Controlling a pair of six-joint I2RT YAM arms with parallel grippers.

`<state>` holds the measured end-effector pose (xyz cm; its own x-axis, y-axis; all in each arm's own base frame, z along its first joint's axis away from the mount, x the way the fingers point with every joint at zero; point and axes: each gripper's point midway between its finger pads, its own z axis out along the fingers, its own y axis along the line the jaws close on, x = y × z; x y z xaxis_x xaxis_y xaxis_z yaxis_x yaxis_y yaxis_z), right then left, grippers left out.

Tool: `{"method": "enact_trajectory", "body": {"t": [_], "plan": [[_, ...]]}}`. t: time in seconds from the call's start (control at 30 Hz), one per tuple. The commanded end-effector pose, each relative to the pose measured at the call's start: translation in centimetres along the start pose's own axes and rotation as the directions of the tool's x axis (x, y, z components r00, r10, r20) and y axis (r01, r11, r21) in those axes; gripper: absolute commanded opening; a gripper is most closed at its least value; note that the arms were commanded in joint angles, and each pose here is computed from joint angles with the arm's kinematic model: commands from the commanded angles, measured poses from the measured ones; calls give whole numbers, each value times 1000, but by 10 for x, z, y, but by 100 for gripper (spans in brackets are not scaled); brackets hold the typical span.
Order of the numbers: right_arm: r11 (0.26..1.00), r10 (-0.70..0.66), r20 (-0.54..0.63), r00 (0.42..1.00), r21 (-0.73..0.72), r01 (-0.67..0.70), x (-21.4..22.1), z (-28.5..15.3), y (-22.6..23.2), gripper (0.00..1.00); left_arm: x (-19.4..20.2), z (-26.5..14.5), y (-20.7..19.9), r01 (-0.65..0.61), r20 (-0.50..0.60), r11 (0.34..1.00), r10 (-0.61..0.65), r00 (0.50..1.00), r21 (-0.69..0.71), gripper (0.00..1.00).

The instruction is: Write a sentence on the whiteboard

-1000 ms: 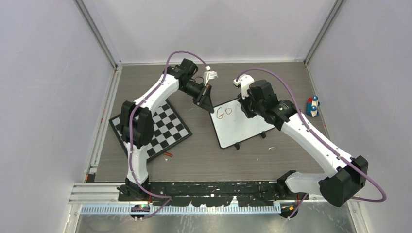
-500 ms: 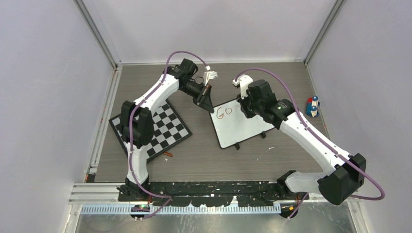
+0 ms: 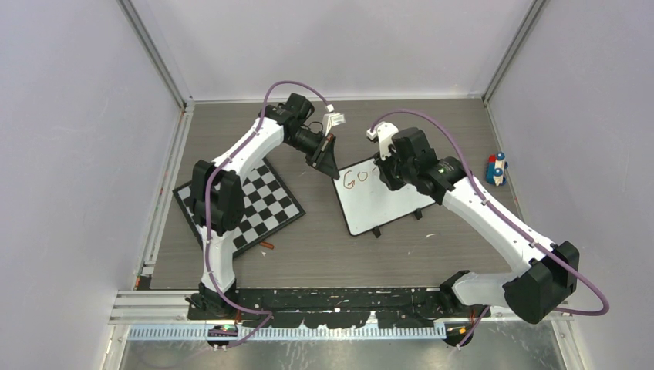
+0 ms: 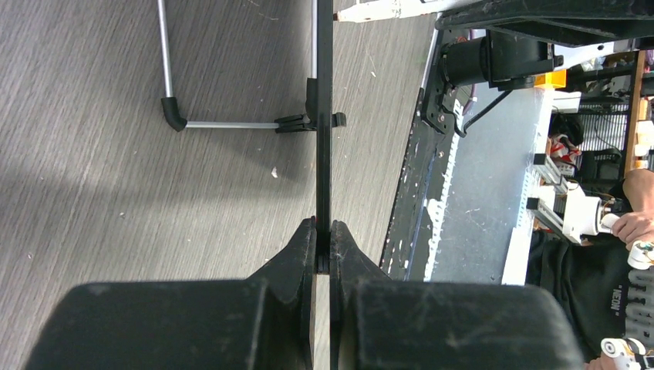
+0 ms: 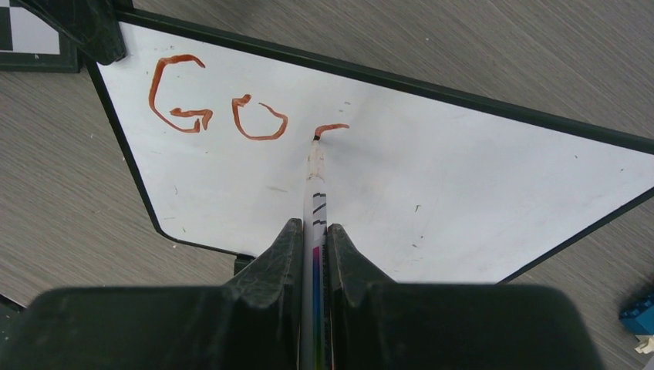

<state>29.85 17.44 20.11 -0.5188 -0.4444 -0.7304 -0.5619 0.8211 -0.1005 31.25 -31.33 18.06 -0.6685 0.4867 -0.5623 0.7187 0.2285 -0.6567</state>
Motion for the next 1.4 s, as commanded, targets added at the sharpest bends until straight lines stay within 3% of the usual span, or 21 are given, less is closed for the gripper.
{"method": "enact_trajectory", "body": {"t": [0.0,0.2,0.4,1.37], "plan": [[1000,-18,-14,1000,-4,18,4,-3,1,0,4,3,-6,10,-26,1000,-10,1000,19,0],[997,-37,-33,999,69,39,6,-6,-13,0,4,3,-6,10,-26,1000,-9,1000,19,0],[990,-27,23,999,138,23,-10,-9,-25,0,4,3,-6,12,-27,1000,-12,1000,19,0],[999,-26,111,994,46,21,-37,-10,-3,0,5,2,-8,9,-25,1000,-9,1000,18,0]]}}
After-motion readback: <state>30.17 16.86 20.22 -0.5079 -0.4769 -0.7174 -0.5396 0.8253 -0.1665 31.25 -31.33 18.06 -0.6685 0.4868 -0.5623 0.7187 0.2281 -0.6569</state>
